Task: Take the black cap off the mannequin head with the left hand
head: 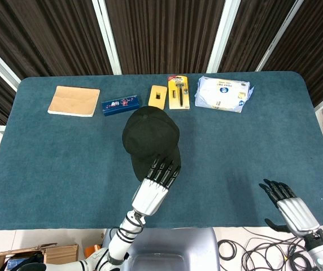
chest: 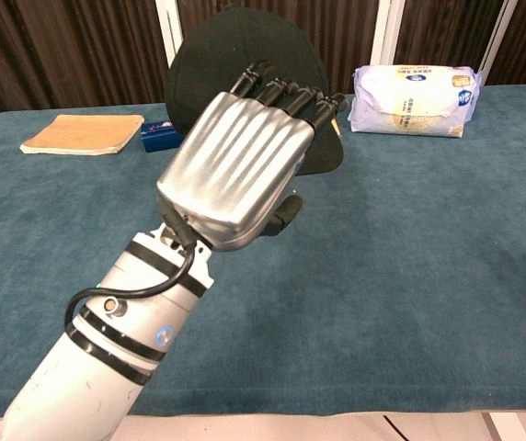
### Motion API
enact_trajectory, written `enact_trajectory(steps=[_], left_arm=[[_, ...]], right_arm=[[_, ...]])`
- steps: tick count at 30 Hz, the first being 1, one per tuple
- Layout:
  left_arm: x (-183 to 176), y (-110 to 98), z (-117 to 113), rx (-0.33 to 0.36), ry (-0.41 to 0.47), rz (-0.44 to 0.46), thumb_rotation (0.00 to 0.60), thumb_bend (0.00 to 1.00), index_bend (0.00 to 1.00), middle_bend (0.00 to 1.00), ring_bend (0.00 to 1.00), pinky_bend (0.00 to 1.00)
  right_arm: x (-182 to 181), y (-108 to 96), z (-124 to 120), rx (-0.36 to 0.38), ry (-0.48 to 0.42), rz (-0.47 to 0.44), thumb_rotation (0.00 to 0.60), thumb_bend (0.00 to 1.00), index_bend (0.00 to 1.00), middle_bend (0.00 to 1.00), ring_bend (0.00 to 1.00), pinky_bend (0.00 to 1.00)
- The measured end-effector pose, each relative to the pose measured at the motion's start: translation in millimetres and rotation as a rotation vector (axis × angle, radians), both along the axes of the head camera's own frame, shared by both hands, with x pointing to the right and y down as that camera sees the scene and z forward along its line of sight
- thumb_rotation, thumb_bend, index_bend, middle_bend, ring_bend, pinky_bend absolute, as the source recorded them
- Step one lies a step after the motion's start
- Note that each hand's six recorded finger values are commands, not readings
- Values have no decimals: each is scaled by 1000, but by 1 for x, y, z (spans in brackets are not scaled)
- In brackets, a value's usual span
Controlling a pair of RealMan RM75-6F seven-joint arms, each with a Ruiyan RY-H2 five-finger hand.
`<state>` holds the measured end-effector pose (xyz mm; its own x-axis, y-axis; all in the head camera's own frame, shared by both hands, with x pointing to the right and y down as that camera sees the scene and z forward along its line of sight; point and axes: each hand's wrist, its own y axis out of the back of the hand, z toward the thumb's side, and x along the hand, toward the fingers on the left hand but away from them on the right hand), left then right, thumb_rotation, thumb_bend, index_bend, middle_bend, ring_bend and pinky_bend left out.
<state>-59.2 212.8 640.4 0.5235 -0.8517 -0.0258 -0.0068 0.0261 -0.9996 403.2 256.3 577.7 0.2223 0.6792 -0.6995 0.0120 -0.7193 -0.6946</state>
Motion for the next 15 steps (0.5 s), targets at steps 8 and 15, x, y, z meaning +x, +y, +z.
enact_trajectory(steps=[8,15], left_arm=[[-5,-11,7,62,-44,-4,600,327,298,311,242,106],[-9,-15,13,164,-97,6,600,364,398,452,344,134]], right_arm=[[0,0,0,-3,-3,0,600,206,0,0,0,88],[0,-1,-3,-3,-15,-4,600,205,0,0,0,88]])
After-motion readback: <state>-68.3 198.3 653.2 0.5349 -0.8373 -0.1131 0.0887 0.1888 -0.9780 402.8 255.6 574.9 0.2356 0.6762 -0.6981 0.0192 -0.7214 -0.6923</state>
